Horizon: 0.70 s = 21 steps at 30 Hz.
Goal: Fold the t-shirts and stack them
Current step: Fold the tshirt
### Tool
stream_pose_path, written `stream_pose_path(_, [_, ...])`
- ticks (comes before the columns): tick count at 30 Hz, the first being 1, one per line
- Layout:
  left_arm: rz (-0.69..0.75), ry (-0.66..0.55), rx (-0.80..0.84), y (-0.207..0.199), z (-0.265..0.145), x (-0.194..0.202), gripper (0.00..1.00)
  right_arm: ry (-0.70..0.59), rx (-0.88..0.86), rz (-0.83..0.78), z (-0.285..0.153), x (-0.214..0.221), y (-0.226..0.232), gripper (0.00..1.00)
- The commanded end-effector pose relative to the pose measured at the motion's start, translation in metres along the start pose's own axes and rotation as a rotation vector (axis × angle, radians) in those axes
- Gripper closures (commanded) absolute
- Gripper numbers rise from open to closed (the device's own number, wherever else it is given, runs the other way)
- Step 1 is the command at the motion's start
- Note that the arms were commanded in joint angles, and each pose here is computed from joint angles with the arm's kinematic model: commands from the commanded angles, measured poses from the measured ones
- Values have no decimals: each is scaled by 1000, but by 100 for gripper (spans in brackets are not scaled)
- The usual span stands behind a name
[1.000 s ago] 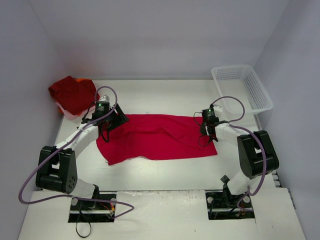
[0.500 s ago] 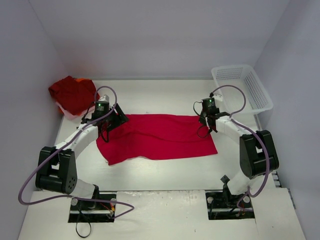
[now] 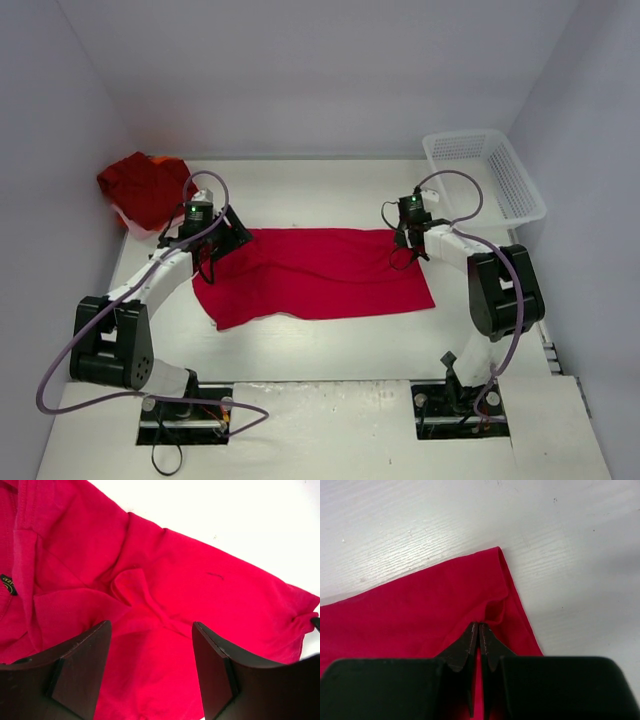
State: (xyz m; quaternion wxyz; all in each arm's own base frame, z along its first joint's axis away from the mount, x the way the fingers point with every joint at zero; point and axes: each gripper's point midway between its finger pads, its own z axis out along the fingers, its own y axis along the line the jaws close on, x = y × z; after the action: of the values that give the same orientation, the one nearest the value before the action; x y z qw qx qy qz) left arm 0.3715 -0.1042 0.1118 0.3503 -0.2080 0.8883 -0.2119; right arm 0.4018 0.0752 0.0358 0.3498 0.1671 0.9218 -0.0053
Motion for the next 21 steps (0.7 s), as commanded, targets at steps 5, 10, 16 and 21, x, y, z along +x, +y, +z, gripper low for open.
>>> stream_pose_path(5, [22, -66, 52, -12, -12, -19, 40, -99, 16, 25, 0, -40, 6, 100])
stream_pose_path(10, [21, -67, 51, -10, -12, -20, 40, -110, 36, 32, 3, -46, 1, 100])
stream_pose_path(16, [19, -64, 43, -6, -12, -19, 40, -110, 54, 37, 5, -47, -5, 99])
stream_pose_path(21, [17, -61, 47, -6, -11, -18, 40, -103, 44, 36, 6, -46, -2, 56])
